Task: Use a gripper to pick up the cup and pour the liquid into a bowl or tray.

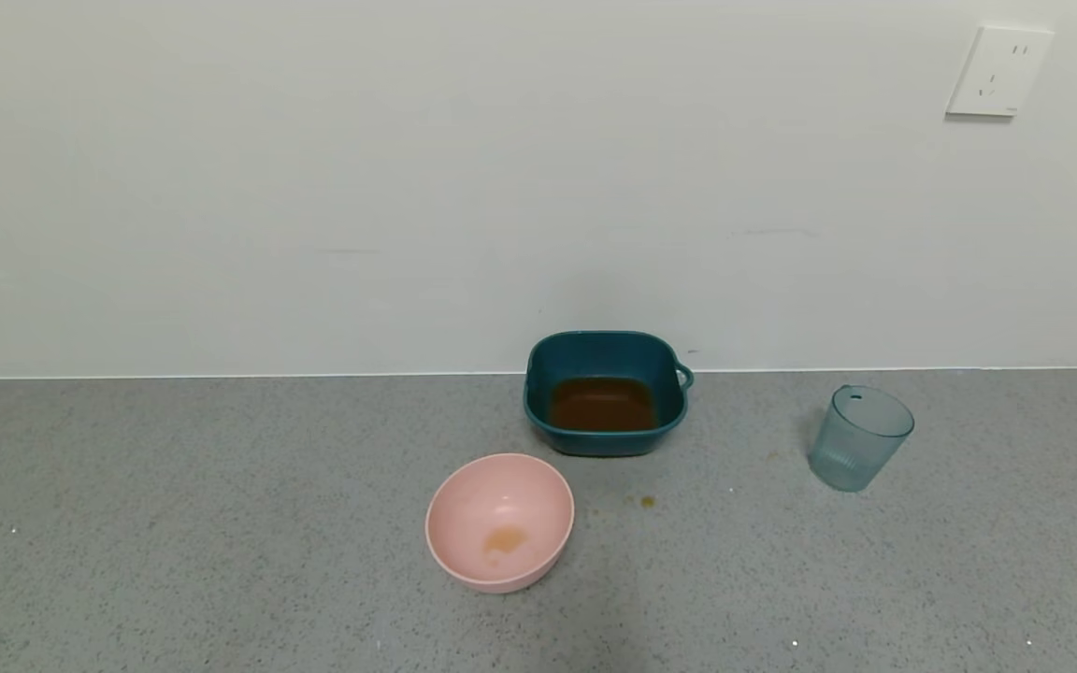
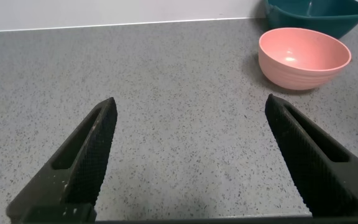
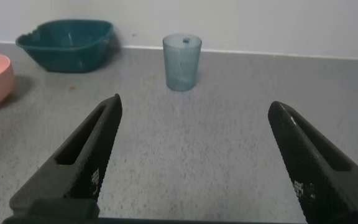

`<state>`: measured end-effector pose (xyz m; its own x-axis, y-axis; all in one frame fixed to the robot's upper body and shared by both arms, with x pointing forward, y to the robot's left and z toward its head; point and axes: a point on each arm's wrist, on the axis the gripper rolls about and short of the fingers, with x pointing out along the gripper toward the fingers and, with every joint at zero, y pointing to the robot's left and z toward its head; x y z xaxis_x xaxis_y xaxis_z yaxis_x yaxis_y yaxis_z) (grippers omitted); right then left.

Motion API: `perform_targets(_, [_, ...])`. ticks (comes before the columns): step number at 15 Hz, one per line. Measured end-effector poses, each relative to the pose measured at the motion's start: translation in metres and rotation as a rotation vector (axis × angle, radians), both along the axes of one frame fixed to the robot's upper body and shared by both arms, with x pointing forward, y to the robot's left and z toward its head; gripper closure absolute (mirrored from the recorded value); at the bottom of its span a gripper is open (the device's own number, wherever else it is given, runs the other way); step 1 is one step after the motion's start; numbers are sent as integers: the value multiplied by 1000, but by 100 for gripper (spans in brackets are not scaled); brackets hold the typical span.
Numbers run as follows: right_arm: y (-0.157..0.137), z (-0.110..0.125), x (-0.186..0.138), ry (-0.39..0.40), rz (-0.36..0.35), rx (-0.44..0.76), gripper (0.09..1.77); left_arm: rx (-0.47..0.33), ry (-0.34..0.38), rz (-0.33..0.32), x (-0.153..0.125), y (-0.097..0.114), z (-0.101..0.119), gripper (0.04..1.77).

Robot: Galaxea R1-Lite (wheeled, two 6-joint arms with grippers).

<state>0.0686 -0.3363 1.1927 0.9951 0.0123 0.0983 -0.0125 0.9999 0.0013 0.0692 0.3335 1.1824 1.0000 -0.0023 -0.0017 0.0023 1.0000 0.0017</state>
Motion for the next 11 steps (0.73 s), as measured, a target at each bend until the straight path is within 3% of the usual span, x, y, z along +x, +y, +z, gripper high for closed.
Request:
perform_targets(3, [-1, -10, 1, 95, -24, 34, 15, 0, 0, 0, 0, 0, 0, 9])
perform_targets(11, [-1, -10, 1, 97, -31, 40, 15, 0, 0, 0, 0, 0, 0, 9])
